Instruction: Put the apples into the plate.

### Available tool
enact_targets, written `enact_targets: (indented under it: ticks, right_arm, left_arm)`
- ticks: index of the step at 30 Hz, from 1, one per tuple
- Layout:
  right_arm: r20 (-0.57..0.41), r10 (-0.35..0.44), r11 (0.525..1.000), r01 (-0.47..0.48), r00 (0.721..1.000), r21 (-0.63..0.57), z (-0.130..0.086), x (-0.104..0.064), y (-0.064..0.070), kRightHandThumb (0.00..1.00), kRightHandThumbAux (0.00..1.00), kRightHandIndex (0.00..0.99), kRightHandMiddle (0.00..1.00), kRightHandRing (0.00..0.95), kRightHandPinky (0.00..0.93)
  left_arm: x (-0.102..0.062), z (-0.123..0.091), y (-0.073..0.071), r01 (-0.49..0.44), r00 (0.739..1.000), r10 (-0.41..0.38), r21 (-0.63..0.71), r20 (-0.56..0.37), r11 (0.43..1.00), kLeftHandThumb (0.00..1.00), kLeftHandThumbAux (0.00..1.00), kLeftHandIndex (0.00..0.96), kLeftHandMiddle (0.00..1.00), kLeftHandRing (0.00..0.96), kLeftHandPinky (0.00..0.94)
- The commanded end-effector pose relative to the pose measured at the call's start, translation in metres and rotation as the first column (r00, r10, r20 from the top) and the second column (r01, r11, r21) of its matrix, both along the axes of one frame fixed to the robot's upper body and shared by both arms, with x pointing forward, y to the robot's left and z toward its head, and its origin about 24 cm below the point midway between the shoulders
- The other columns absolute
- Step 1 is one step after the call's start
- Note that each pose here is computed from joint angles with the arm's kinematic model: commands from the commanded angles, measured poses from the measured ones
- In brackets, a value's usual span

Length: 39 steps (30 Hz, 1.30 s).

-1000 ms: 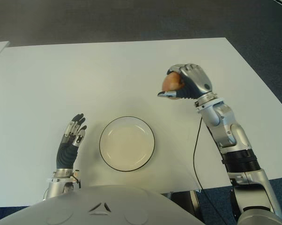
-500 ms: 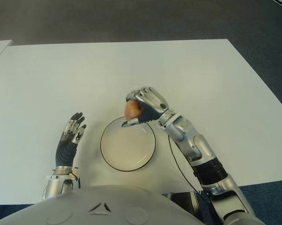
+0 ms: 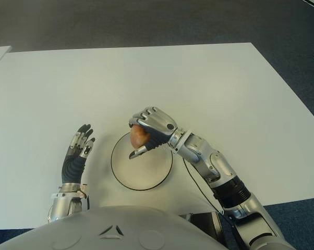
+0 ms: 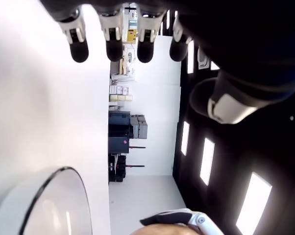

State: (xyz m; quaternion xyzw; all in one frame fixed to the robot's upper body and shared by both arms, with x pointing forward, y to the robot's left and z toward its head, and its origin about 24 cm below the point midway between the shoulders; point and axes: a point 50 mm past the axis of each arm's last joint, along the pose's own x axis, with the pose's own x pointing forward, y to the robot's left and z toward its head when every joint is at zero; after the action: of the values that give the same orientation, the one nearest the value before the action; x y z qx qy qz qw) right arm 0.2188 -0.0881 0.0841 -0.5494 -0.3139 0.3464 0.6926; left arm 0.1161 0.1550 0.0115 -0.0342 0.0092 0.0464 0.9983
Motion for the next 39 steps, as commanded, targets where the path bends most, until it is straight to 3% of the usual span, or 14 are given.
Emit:
enact_targets:
  ticks: [1,21,39]
  right_arm:
    - [0.026,0.034,0.999,-0.034,0.999,-0.001,-0.002,-0.001,0.003,0.851,0.677,0.398,0.512,0.794,0.787]
    - [0.064,0.113,0.990,-0.106,0.992,-0.095,-0.010,-0.003,0.003,0.849,0.677,0.395,0.515,0.807,0.816]
    - [0.013,0.155,0.964,-0.149,0.988,-0.220,-0.014,-0.016,0.004,0.852,0.674,0.403,0.523,0.802,0.816]
  left_arm:
    - [-0.002,0.000,-0.001,-0.005,1.000,0.005,-0.009,-0.024,1.000,0.049,0.497,0.000,0.000,0.000,0.000]
    - [-0.001,0.002,-0.006,0.033,0.999,-0.032,0.024,-0.018,0.999,0.014,0.503,0.000,0.000,0.000,0.000]
    - [0.000,0.002,-0.006,0.047,0.999,-0.047,0.015,-0.019,0.999,0.040,0.478,0.000,0.000,0.000,0.000]
